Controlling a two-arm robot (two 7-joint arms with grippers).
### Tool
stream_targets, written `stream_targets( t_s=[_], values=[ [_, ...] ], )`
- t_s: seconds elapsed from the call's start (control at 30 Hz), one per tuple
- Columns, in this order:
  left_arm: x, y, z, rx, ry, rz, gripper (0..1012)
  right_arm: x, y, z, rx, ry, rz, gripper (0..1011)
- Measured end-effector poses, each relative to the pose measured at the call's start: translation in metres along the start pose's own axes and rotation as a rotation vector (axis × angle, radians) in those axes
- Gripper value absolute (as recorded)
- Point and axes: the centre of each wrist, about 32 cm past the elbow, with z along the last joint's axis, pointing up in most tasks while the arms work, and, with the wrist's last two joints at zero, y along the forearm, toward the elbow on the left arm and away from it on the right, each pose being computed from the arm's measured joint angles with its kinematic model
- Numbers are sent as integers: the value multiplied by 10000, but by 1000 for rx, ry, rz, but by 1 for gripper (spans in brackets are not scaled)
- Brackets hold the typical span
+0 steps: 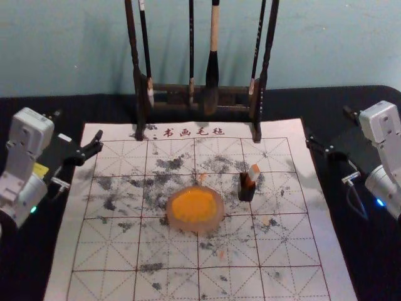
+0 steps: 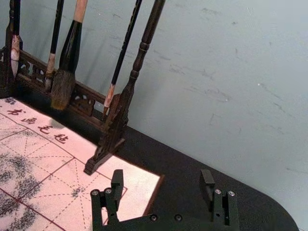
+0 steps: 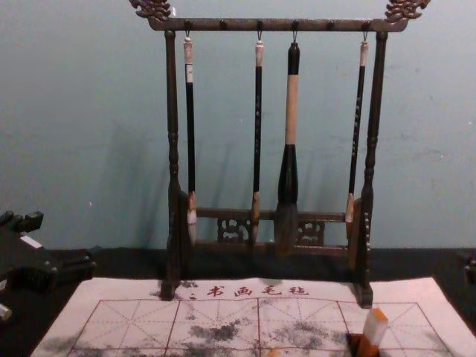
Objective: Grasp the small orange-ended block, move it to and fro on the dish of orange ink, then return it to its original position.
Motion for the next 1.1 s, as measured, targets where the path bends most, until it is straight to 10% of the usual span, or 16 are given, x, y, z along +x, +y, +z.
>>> stream_targets(
  t_s=[1.1],
  values=[
    [0,0,0,0,0,0,1001,0,0,0,0,0,0,1003]
  ],
)
